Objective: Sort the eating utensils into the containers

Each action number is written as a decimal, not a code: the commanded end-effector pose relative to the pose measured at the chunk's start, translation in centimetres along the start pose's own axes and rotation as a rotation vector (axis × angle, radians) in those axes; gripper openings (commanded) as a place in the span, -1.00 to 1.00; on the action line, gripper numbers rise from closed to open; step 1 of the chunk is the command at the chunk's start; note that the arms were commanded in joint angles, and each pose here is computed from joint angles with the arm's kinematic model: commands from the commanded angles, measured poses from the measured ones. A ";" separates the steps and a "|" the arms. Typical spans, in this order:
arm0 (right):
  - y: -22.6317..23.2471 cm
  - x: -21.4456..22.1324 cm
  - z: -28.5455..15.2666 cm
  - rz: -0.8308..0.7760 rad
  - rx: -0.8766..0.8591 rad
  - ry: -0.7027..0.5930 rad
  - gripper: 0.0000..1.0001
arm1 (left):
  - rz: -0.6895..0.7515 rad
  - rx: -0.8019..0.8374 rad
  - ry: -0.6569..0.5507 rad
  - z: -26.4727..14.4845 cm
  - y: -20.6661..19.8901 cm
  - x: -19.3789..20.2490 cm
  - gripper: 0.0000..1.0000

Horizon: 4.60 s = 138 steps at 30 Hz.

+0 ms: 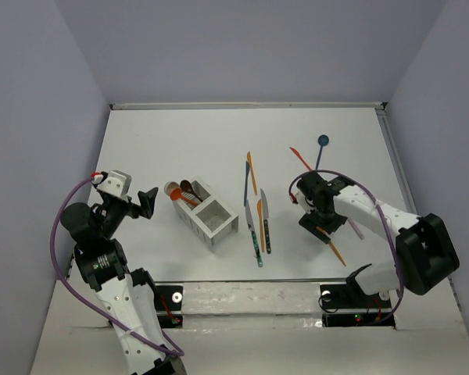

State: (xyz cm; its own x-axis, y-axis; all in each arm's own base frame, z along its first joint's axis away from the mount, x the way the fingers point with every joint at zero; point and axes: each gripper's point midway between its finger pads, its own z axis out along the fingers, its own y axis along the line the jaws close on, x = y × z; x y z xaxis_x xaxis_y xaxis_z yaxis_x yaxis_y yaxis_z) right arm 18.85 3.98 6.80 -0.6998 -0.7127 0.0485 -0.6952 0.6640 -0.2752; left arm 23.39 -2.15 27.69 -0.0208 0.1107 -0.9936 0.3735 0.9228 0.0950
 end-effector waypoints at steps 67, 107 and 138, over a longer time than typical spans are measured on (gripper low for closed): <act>17.1 -37.5 -27.4 -0.037 -0.295 -1.512 -1.00 | -0.166 0.048 0.070 3.2 2.7 -3.7 0.77; -25.7 -23.2 -6.0 1.119 0.079 -0.796 0.33 | -0.115 0.082 0.084 4.6 1.9 -0.9 0.86; -26.9 -22.7 5.1 1.120 0.076 -0.573 -1.00 | -0.093 0.086 0.067 4.4 1.7 -1.2 0.87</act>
State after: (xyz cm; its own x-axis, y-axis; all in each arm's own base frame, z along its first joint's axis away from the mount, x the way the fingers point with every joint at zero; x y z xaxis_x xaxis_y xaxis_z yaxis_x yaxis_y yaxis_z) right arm 54.26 1.40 3.22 -0.7612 0.2448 -0.6005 0.2795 0.9594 0.0368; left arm 28.23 -2.01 27.77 -0.1763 0.0295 -0.9839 0.4253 0.9037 -0.0491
